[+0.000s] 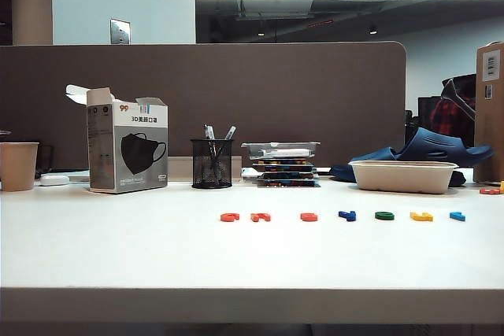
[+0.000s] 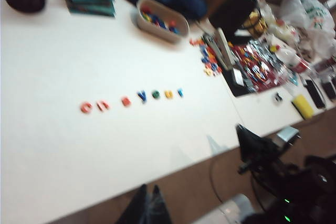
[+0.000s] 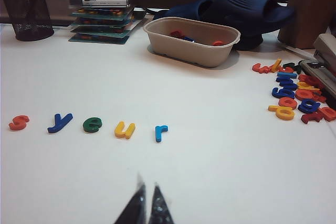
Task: Select the appropriate letters from the row of letter magnets placed on the table to arrange into the word "yes".
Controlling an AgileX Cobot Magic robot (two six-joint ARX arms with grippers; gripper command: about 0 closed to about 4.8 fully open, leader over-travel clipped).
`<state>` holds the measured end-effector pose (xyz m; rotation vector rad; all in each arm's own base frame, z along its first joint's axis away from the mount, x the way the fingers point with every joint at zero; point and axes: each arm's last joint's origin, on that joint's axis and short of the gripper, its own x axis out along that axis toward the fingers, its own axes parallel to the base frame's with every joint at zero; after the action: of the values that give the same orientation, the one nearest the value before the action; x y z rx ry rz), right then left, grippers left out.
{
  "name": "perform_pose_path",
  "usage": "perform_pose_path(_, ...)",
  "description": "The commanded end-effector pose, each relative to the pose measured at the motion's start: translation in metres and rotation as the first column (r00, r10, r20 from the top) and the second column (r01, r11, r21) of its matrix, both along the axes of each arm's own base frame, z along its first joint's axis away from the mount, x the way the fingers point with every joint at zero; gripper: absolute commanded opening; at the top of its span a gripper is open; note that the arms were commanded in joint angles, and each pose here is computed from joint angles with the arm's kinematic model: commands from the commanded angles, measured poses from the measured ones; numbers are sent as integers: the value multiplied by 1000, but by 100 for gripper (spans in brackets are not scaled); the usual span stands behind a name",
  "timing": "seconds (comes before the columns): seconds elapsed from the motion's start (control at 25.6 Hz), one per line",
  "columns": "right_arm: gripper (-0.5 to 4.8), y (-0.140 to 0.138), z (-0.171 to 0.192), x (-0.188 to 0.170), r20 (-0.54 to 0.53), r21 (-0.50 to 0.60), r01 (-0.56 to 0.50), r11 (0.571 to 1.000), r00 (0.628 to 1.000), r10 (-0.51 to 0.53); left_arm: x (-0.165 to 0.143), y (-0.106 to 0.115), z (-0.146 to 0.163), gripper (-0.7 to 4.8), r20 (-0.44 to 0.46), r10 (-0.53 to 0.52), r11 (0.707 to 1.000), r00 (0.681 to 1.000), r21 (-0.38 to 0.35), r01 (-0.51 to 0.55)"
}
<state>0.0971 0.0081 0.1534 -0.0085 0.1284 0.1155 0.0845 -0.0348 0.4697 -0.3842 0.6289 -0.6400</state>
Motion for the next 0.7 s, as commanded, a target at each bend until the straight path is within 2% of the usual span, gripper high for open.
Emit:
perform_pose_path(0.04,14,0,0,0,18,-1,2,1000,1000,-2,9,-10,-2,-5,-87,-24,999,996,-37,21)
perform_pose_path(0.55,13,0,0,0,17,-1,2,1000,1000,-2,55,-70,-24,-5,-234,69,991,970,124,-41)
perform_pose_path(0.7,13,0,0,0,17,-1,2,1000,1000,-2,65,-86,-32,-5,-224,148,974,963,204,-102)
